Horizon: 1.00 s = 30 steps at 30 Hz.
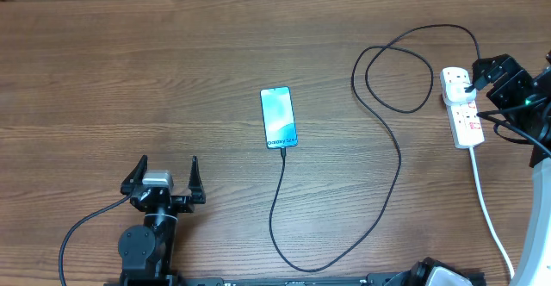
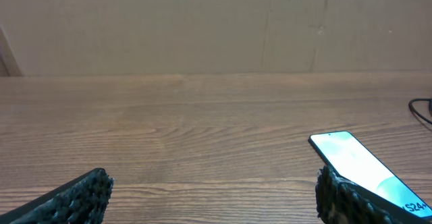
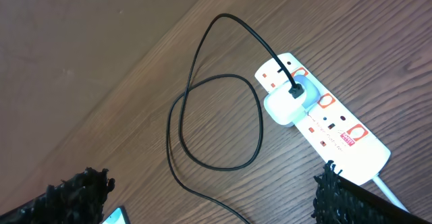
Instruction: Plug charger to phone and switch on socket
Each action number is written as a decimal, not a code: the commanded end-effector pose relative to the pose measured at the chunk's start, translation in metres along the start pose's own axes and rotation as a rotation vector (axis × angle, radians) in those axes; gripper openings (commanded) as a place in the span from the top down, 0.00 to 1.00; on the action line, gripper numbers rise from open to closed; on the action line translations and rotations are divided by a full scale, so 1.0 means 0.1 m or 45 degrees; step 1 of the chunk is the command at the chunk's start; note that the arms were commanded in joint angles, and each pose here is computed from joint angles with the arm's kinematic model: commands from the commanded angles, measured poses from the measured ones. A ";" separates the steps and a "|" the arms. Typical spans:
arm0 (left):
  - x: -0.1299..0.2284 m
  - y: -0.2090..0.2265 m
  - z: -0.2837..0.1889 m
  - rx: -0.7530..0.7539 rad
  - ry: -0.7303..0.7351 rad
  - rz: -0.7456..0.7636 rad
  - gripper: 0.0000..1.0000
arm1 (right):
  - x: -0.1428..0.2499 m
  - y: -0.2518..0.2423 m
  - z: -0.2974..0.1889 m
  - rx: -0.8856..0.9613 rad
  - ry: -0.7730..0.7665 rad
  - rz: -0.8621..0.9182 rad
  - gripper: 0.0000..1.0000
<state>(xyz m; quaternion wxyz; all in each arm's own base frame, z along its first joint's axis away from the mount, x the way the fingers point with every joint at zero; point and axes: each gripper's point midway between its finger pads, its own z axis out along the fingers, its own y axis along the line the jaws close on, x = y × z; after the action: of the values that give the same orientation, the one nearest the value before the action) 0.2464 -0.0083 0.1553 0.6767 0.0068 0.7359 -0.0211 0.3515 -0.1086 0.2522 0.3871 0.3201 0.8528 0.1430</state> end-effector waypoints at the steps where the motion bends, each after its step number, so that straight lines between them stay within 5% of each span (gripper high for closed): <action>1: 0.00 0.02 0.00 -0.011 -0.008 -0.013 0.00 | -0.02 0.01 0.00 -0.007 -0.004 0.000 0.00; 15: 0.00 0.02 0.00 -0.011 -0.008 -0.013 0.00 | -0.07 0.08 -0.21 -0.014 -0.080 -0.025 0.00; 30: 0.00 0.02 0.00 -0.012 -0.008 -0.013 0.00 | 0.16 0.49 -0.58 -0.278 -0.591 -0.278 0.00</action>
<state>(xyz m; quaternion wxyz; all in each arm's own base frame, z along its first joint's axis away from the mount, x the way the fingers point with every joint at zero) 0.2463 -0.0082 0.1553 0.6767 0.0067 0.7359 -0.0210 0.3294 -0.0751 0.3222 0.5997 0.2228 0.7600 0.1143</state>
